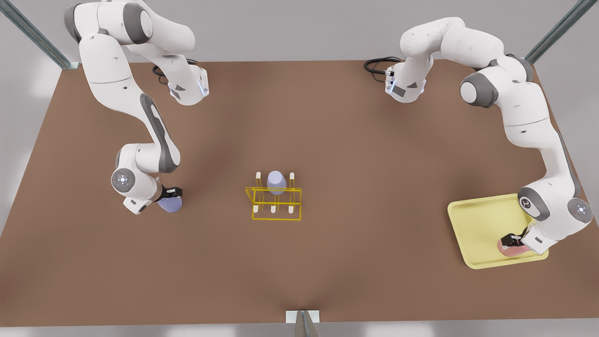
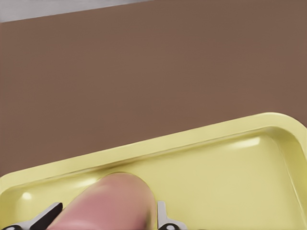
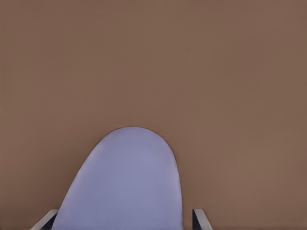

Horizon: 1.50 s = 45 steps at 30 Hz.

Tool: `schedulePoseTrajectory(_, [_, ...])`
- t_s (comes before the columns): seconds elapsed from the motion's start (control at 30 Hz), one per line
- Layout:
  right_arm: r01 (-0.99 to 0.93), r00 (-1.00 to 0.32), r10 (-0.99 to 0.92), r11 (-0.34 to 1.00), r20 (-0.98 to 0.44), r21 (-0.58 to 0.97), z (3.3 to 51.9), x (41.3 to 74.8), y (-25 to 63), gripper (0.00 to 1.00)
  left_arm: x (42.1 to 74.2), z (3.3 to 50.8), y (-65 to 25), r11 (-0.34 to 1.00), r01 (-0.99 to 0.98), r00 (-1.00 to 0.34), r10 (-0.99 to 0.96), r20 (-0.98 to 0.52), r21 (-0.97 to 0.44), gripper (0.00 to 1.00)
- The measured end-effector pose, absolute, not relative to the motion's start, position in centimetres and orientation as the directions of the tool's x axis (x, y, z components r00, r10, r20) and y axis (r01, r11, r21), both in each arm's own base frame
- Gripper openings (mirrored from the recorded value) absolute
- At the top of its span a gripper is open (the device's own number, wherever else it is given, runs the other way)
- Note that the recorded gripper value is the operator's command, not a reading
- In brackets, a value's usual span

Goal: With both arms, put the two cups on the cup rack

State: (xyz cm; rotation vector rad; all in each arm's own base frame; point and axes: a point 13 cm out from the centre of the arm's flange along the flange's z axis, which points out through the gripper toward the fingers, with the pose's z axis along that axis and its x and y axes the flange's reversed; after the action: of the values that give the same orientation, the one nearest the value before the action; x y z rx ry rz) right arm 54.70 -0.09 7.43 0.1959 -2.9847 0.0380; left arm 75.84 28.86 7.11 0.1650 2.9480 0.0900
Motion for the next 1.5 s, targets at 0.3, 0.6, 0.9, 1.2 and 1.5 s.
schedulePoseTrajectory(0.3, [-0.134,-0.98,-0.13,0.991,0.153,-0.014,7.3,54.7,-0.1,0.84,75.9,7.2,28.9,0.992,0.104,-0.976,0.116,-0.186,0.074,0.86])
schedulePoseTrajectory(0.6, [-0.137,-0.98,-0.134,0.991,0.146,-0.012,7.4,55.4,-0.2,0.83,75.5,8.2,28.3,0.992,0.106,-0.976,0.116,-0.185,0.065,0.86])
schedulePoseTrajectory(0.9, [-0.184,-0.98,-0.183,0.983,0.074,-0.001,10.6,58.8,3.1,0.83,74.1,16.2,18.4,0.983,0.178,-0.971,0.181,-0.153,0.033,0.86])
schedulePoseTrajectory(1.2, [-0.333,-0.941,-0.33,0.943,-0.077,0.018,17.1,64.3,15.3,0.83,72.7,23.1,-21.5,0.874,0.463,-0.884,0.442,-0.15,-0.15,0.85])
schedulePoseTrajectory(1.5, [-0.463,-0.87,-0.45,0.886,-0.199,0.018,21.9,66.6,27.1,0.83,69.1,22.2,-45.1,0.892,0.348,-0.937,0.319,-0.145,-0.288,0.85])
